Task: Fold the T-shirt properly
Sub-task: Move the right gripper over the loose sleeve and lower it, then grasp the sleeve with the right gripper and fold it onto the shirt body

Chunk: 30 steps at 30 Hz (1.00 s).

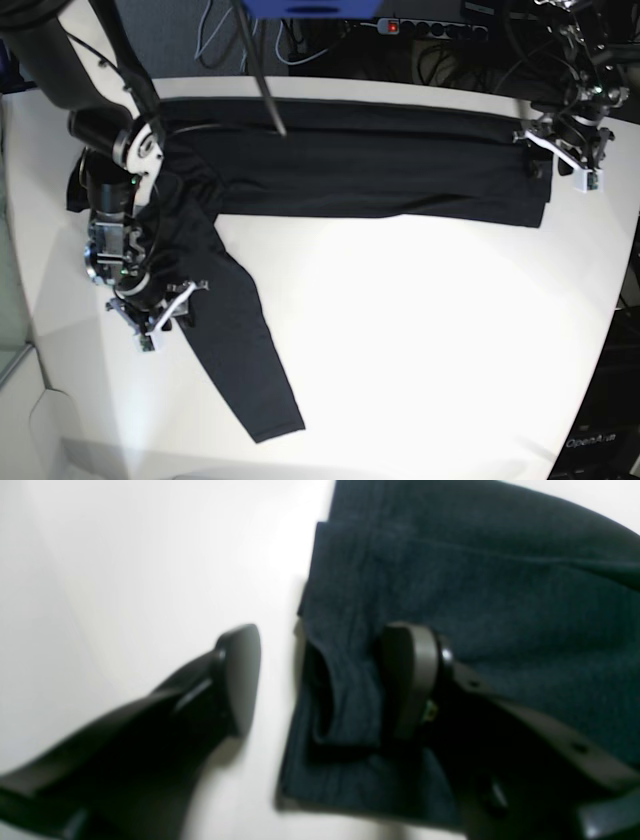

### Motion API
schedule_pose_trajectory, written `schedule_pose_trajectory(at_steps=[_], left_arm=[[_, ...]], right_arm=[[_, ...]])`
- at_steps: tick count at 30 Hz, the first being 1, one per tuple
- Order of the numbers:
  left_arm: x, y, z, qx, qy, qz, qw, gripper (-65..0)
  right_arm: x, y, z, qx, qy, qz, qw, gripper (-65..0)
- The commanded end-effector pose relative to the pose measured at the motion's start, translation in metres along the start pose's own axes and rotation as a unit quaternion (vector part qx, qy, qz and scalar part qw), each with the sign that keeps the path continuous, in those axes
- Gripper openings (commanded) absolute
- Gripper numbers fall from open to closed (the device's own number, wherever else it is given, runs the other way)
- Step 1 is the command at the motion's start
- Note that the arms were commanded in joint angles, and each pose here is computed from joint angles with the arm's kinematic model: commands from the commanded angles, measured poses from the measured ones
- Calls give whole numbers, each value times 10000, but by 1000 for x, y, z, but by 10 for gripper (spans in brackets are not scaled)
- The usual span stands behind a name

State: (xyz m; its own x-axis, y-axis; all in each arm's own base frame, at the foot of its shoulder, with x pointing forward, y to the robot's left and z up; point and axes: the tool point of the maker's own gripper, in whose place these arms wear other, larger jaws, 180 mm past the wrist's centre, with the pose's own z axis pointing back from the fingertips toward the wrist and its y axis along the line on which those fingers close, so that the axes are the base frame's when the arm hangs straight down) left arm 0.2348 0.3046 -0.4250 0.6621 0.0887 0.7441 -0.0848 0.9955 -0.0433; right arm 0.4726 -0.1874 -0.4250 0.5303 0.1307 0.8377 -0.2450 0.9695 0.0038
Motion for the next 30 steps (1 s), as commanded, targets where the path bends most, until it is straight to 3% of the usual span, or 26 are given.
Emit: schedule_pose_trajectory(at_steps=[1, 10, 15, 23, 30], left_arm=[[11, 6, 2, 61, -145, -59, 9999, -286], [13, 5, 1, 59, -176, -58, 9998, -286], [17, 5, 0, 55, -221, -60, 9997, -286], [17, 5, 0, 55, -214, -56, 9997, -286], [16, 5, 0, 56, -208, -52, 9998, -286]], right_arm=[[15, -7, 0, -89, -155, 27, 9998, -388], [-7, 8, -1, 36, 12, -22, 10000, -400], [-9, 10, 0, 49, 35, -23, 10000, -474], [-11, 10, 0, 50, 65, -24, 10000, -650], [-15, 5, 5, -34, -7, 57, 10000, -650]])
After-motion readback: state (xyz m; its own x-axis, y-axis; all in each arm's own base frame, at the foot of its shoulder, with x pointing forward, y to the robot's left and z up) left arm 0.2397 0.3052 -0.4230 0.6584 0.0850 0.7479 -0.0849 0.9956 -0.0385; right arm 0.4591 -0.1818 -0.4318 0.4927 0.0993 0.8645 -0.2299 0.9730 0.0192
